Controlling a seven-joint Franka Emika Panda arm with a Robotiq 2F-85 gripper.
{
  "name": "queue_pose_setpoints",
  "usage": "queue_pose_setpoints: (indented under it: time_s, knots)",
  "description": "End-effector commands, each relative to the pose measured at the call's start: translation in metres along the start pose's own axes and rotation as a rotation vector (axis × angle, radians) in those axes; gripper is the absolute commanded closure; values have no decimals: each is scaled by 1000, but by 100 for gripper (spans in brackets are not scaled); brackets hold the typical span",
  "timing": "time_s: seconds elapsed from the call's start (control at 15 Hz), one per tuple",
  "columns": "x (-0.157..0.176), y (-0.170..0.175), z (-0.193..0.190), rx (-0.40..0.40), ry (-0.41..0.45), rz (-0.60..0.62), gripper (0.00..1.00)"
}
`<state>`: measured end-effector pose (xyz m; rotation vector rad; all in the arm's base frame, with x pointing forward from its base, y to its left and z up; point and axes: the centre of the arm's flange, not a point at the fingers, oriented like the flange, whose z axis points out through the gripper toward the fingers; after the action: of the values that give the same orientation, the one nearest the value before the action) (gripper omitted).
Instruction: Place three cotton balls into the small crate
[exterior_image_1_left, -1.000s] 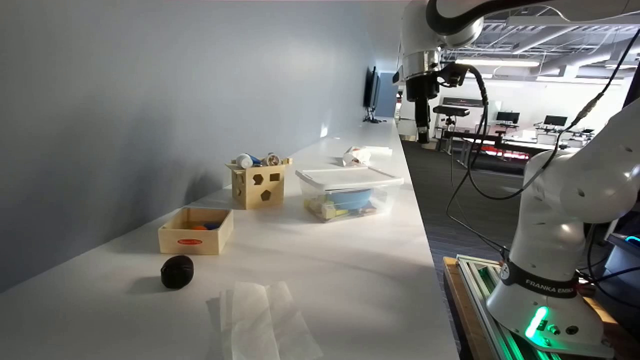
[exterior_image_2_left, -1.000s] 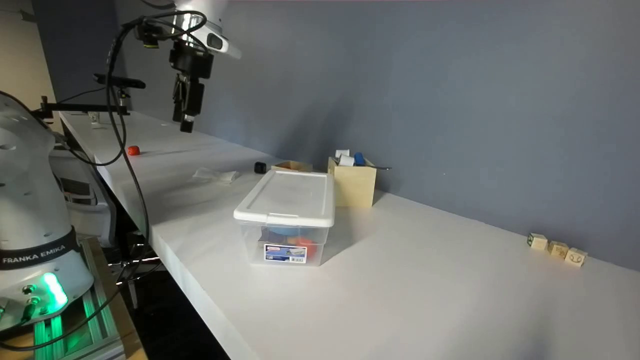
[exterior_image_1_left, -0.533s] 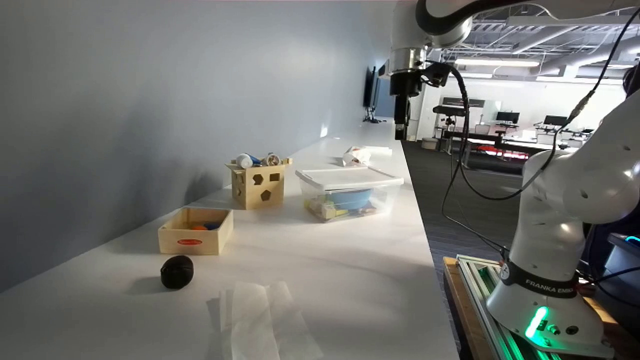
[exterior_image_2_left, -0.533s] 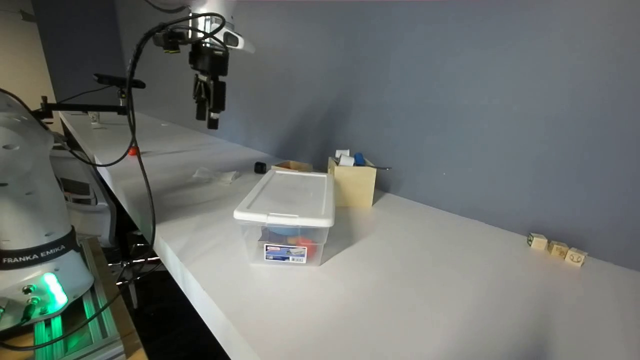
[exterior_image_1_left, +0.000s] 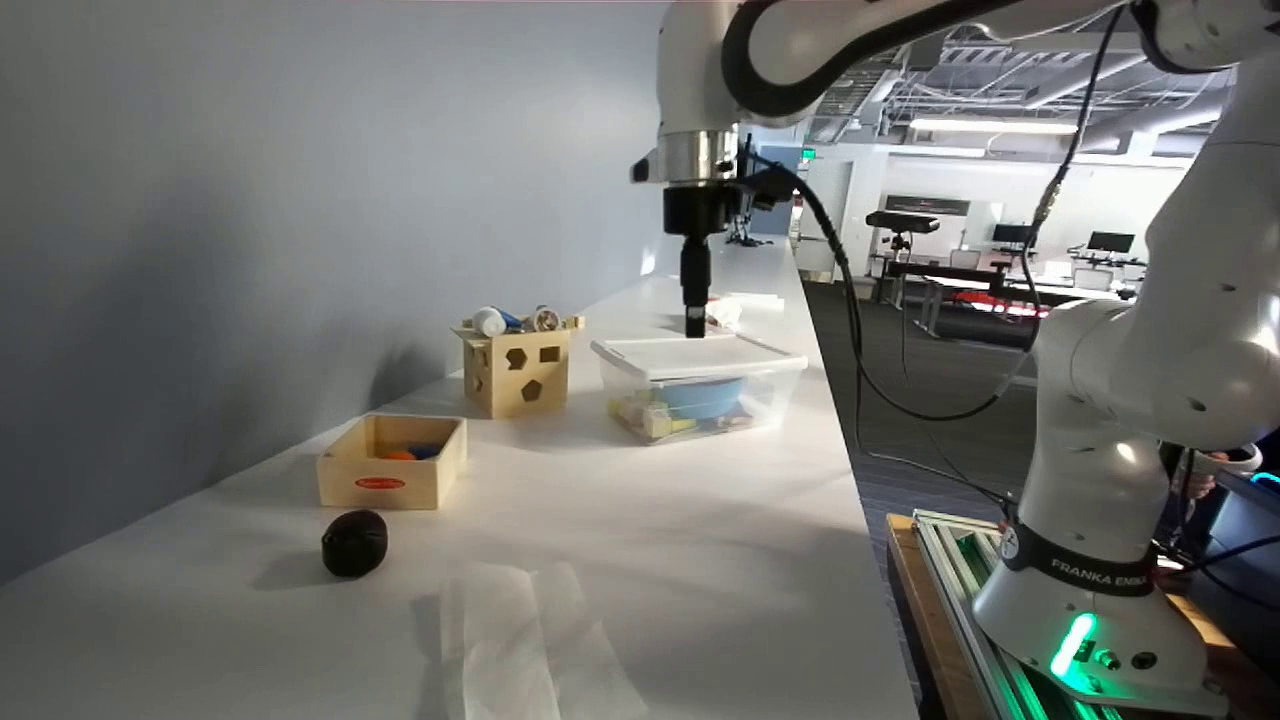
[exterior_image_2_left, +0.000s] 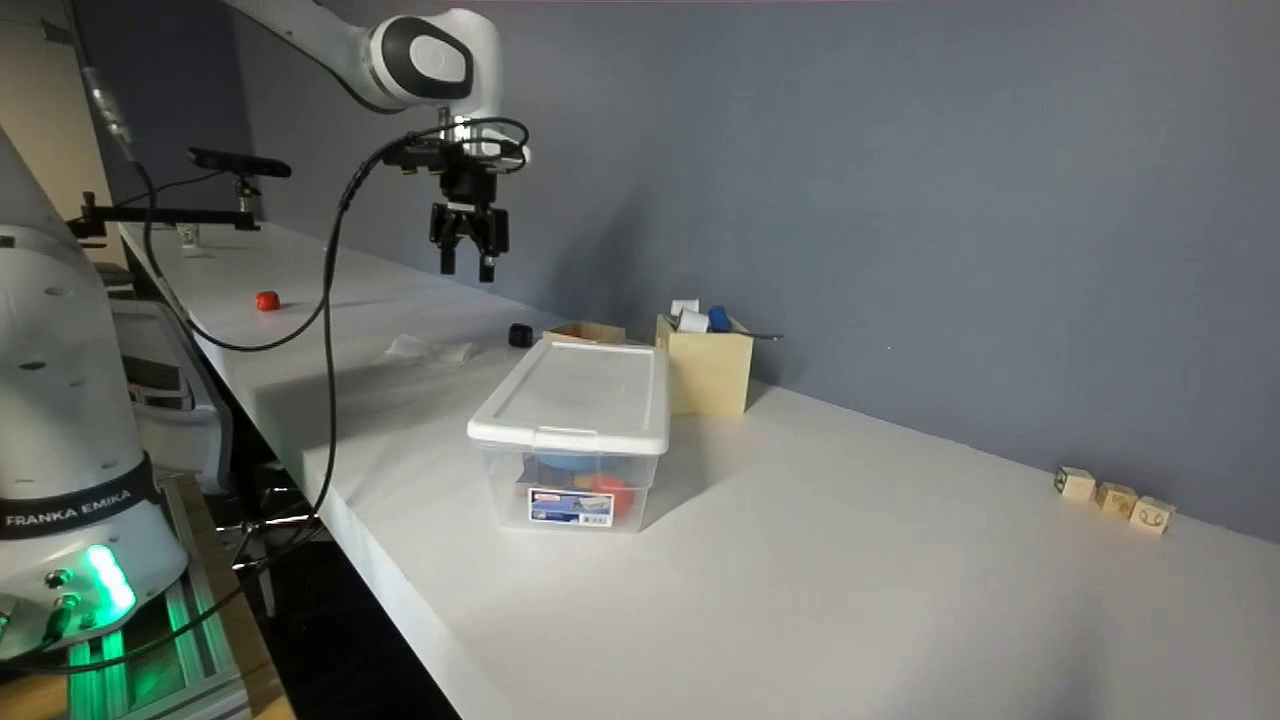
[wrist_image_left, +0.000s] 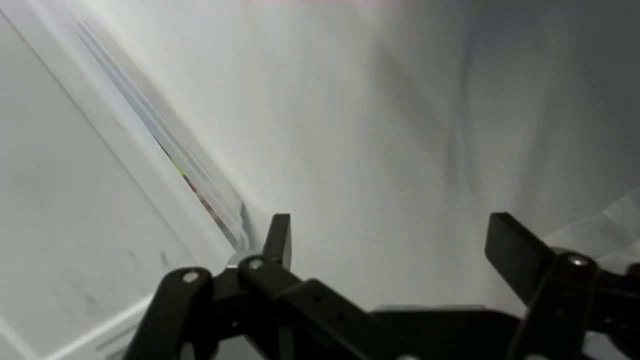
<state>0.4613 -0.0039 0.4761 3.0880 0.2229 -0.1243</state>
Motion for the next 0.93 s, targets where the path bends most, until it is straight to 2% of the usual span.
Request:
queue_pose_setpoints:
  time_s: [0.0,0.27,0.33,0.4,0.47,0.53,0.67,0.87]
  knots:
    - [80,-48,18,6,7,-39,0]
    - [132,-88,16,25,108,-139,0]
    - [143,-97,18,16,91,-170,0]
    - [150,-102,19,7,35,-196,0]
    - [148,-103,21,4,-21,-242,0]
    - [125,-100,28,4,46,-180,0]
    - [133,-105,31,8,5,-213,0]
    - [136,-105,32,9,-5,-224,0]
